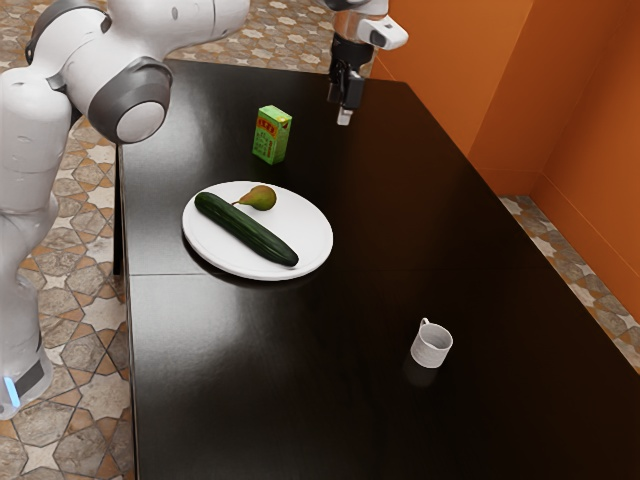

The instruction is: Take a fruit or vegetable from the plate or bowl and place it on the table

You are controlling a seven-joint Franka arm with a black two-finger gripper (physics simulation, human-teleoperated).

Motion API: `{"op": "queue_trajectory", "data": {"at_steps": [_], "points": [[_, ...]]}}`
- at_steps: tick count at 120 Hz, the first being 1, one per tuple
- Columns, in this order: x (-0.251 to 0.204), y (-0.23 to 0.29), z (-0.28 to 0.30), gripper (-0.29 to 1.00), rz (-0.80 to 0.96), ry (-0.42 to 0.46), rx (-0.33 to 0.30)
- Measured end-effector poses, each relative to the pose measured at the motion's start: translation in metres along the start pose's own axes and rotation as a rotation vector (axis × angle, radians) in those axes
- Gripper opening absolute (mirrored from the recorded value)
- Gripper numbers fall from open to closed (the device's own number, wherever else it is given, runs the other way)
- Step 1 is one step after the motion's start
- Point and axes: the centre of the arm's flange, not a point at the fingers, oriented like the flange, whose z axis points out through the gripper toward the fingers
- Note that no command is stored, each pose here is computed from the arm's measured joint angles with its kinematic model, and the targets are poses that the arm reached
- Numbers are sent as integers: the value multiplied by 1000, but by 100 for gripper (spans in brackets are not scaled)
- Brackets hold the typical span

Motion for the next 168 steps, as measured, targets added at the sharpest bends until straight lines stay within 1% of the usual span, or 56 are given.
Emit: {"op": "queue_trajectory", "data": {"at_steps": [12, 27, 32, 37, 45, 48, 52, 57, 66, 72, 78, 87, 93, 96, 99, 106, 109, 114, 117, 123, 129, 136, 147, 160, 168], "points": [[-6, -13, 0, 70, -20, 9, -20], [-7, -14, -2, 70, -17, 19, -32], [-7, -10, -17, 70, -6, 39, -22], [-17, -7, -42, 70, 7, 83, -27], [-47, 2, -88, 70, 50, 169, -75], [-55, 5, -98, 70, 65, 182, -94], [-60, 13, -104, 70, 89, 177, -113], [-55, 42, -104, 70, 158, 137, -94], [-32, 132, -100, 70, 371, 53, -19], [-28, 166, -99, 70, 490, 34, -10], [-28, 168, -98, 70, 560, 27, -2], [-31, 148, -101, 70, 621, 40, 25], [-40, 143, -130, 70, 676, 106, 65], [-47, 143, -145, 70, 720, 142, 71], [-52, 143, -150, 70, 763, 156, 71], [-53, 138, -125, 70, 864, 103, 40], [-56, 140, -113, 70, 928, 89, 14], [-59, 154, -92, 70, 1059, 70, -37], [-58, 169, -77, 70, 1141, 40, -59], [-57, 196, -50, 70, 1286, -21, -84], [-57, 190, -30, 70, 1347, -62, -104], [-55, 175, -14, 70, 1383, -94, -105], [-52, 156, -1, 70, 1432, -105, -97], [-51, 152, 8, 70, 1506, -116, -97], [-61, 147, 22, 70, 1610, -85, -118]]}}
